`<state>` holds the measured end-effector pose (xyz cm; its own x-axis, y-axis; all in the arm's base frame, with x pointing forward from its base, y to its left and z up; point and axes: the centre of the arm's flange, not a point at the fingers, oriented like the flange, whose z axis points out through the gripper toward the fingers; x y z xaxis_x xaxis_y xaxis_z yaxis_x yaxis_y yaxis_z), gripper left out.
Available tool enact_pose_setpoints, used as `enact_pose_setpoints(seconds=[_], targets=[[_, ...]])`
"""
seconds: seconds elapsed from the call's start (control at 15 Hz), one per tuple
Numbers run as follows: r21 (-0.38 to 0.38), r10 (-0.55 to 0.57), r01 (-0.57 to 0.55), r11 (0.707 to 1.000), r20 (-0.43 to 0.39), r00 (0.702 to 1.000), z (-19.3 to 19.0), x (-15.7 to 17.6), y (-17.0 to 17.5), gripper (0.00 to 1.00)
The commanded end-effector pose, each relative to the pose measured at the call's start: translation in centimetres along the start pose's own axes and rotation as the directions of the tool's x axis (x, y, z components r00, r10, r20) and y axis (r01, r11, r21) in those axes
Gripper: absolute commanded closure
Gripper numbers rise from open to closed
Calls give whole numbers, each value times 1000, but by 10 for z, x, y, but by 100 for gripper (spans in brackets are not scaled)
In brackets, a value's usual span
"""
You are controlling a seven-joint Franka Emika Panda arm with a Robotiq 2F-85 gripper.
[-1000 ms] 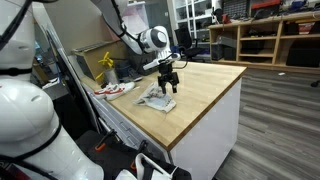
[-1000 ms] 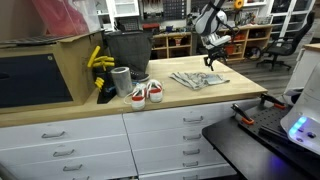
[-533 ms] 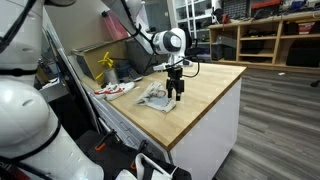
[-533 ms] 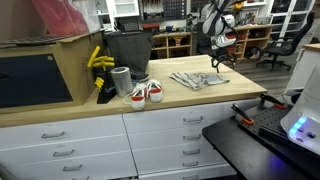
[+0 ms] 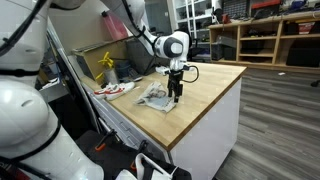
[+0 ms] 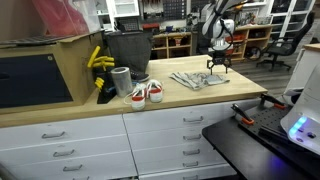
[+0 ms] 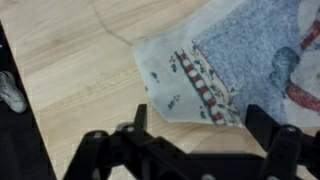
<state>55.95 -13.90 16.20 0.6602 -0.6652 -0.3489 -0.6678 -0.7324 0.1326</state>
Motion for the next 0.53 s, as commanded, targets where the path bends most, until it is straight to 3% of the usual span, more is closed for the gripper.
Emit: enact_pose_setpoints(seconds=[0.0, 0.47], targets=[[67, 9, -7, 998, -33, 999, -6, 6, 1, 0], [111, -20, 26, 993, -51, 998, -3, 6, 4, 0]])
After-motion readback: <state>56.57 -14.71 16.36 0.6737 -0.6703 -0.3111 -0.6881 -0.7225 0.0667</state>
